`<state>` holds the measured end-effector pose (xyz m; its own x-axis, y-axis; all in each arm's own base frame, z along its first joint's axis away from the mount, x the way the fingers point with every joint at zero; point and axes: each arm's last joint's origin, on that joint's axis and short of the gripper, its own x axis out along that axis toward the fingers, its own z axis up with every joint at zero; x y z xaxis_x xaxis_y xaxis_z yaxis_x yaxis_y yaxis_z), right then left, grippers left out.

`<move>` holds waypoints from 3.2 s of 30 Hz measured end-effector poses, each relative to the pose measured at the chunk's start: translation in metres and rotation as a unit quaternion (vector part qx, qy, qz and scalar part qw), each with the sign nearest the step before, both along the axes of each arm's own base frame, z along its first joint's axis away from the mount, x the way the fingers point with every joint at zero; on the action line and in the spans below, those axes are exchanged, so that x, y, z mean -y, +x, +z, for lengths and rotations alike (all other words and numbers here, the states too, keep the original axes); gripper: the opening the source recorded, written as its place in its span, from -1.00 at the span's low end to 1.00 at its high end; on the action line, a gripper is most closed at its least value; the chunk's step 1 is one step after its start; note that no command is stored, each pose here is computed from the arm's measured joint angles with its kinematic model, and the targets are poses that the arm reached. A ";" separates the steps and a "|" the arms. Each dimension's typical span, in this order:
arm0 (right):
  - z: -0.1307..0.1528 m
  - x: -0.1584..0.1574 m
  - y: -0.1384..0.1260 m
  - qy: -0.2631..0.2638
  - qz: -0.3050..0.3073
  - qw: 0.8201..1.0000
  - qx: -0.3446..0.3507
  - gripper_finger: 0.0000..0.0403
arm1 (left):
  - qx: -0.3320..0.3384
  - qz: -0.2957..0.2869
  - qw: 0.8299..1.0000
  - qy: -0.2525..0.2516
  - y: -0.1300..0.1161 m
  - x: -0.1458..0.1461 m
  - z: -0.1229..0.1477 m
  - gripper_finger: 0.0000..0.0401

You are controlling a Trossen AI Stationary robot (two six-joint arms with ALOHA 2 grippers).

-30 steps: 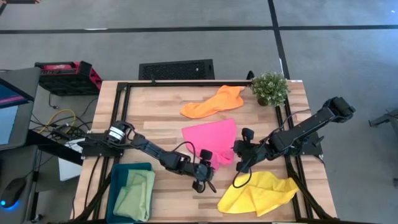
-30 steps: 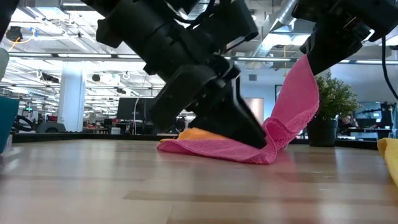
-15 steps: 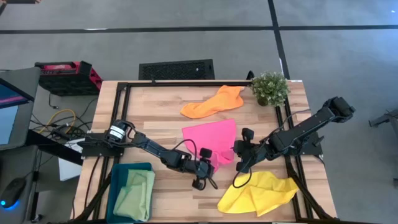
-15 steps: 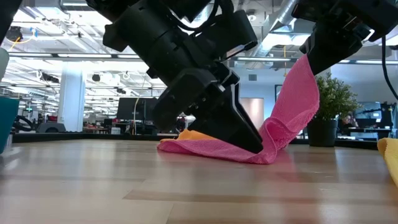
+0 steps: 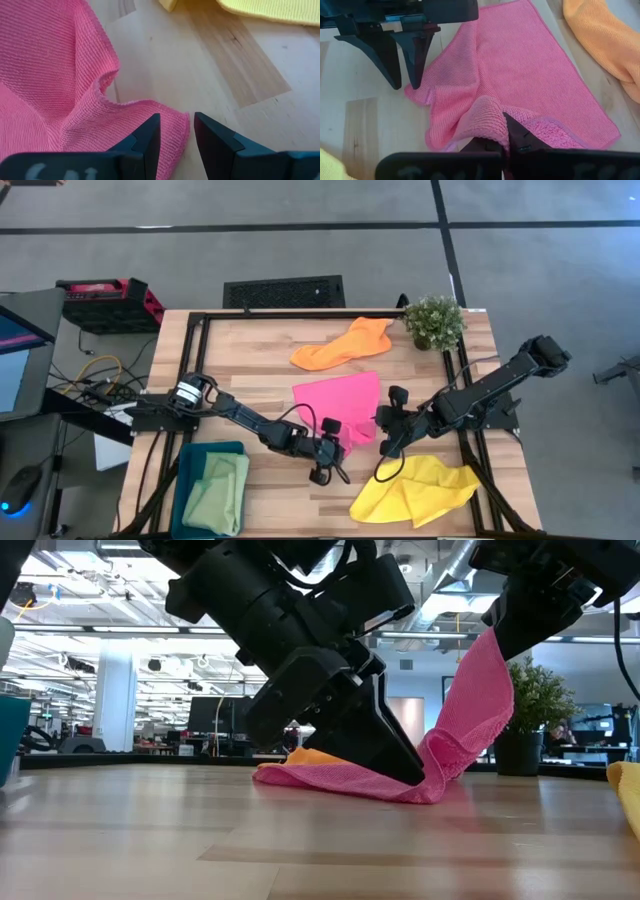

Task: Fold microfiber towels
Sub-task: Fold the pink microfiber towel

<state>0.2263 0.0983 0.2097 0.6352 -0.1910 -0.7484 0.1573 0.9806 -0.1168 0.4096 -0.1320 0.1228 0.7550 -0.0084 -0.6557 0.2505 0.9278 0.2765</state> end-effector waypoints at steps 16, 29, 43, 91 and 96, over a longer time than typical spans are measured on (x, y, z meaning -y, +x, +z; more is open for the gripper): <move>0.000 0.000 0.000 0.001 0.000 1.000 0.001 -0.96 | -0.003 -0.009 1.000 0.001 0.005 0.003 -0.019 -0.44; 0.000 0.000 0.000 0.001 0.000 1.000 0.001 -0.96 | -0.056 0.009 0.998 0.007 0.007 0.004 -0.012 -0.98; -0.003 -0.003 -0.004 0.052 0.037 0.997 -0.044 -0.96 | -0.187 0.028 0.981 0.035 0.004 0.025 0.038 -1.00; -0.034 0.033 -0.014 0.099 -0.123 0.982 -0.105 -0.96 | -0.198 0.429 0.879 0.059 -0.011 -0.026 0.070 -1.00; -0.035 0.040 -0.016 0.095 -0.151 0.977 -0.118 -0.96 | -0.206 0.438 0.872 0.067 -0.010 -0.045 0.058 -1.00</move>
<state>0.2101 0.0583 0.1747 0.3768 -0.1855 -0.9075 0.4329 0.9014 -0.0046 0.3997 -0.0873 0.1806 0.1328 0.5511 -0.8238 -0.4358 0.7790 0.4508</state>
